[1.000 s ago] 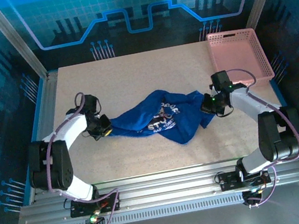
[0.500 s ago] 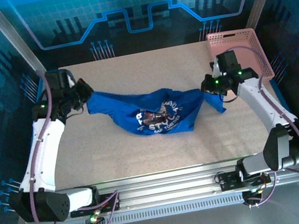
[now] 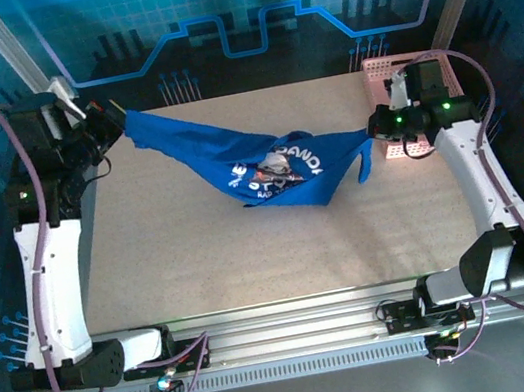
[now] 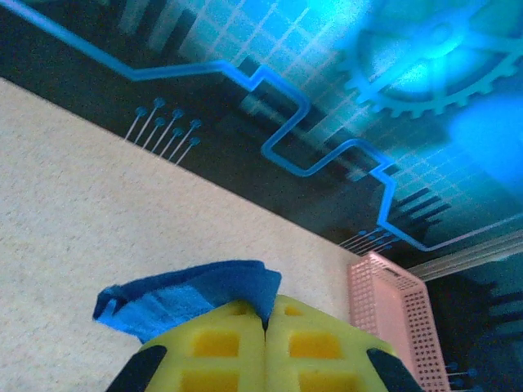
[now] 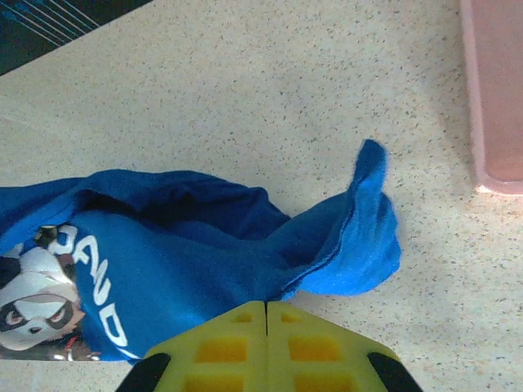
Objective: Fold and stack the t-shirts
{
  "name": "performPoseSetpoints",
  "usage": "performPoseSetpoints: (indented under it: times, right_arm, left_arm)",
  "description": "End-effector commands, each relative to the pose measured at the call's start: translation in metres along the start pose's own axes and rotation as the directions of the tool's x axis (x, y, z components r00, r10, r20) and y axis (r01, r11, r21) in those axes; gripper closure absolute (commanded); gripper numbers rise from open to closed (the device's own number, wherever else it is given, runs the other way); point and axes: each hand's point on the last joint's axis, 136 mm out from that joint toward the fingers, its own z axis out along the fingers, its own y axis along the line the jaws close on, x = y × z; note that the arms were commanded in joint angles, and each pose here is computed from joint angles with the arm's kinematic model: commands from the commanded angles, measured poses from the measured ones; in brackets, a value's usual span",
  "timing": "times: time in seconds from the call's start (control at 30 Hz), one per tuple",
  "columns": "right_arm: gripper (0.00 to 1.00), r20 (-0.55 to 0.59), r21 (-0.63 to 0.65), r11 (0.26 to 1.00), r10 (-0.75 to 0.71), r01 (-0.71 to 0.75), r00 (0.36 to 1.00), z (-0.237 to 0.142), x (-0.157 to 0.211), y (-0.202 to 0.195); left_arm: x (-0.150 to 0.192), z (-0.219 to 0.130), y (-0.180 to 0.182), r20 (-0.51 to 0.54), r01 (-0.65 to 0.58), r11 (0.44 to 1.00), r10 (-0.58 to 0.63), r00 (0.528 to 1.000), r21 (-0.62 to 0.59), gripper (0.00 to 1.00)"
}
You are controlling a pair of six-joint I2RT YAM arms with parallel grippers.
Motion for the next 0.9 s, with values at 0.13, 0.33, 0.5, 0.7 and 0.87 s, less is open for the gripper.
performPoseSetpoints:
  times: [0.13, 0.33, 0.5, 0.7, 0.87]
  right_arm:
    - [0.95, 0.220, -0.255, 0.964, -0.013, 0.071, 0.975, -0.077, -0.039, 0.049]
    - [0.96, 0.290, -0.238, 0.966, -0.027, 0.100, 0.957, -0.120, -0.058, 0.048]
    - [0.96, 0.292, -0.211, 0.973, -0.025, 0.090, 0.956, -0.120, -0.079, 0.043]
    - [0.98, 0.204, -0.156, 0.988, 0.009, 0.023, 0.979, -0.069, -0.113, 0.031]
    - [0.95, 0.139, -0.087, 0.991, -0.093, 0.106, 0.986, 0.020, -0.139, 0.050]
  left_arm:
    - [-0.056, -0.073, -0.077, 0.221, -0.112, 0.957, 0.053, 0.974, 0.267, 1.00]
    - [-0.076, -0.123, -0.111, 0.321, -0.185, 0.917, 0.066, 0.945, 0.354, 1.00]
    - [-0.073, -0.131, -0.115, 0.307, -0.177, 0.909, 0.058, 0.950, 0.377, 1.00]
    - [-0.049, -0.102, -0.090, 0.211, -0.120, 0.938, 0.052, 0.976, 0.326, 1.00]
    - [-0.015, -0.039, -0.028, 0.122, -0.139, 0.982, 0.123, 0.985, 0.127, 1.00]
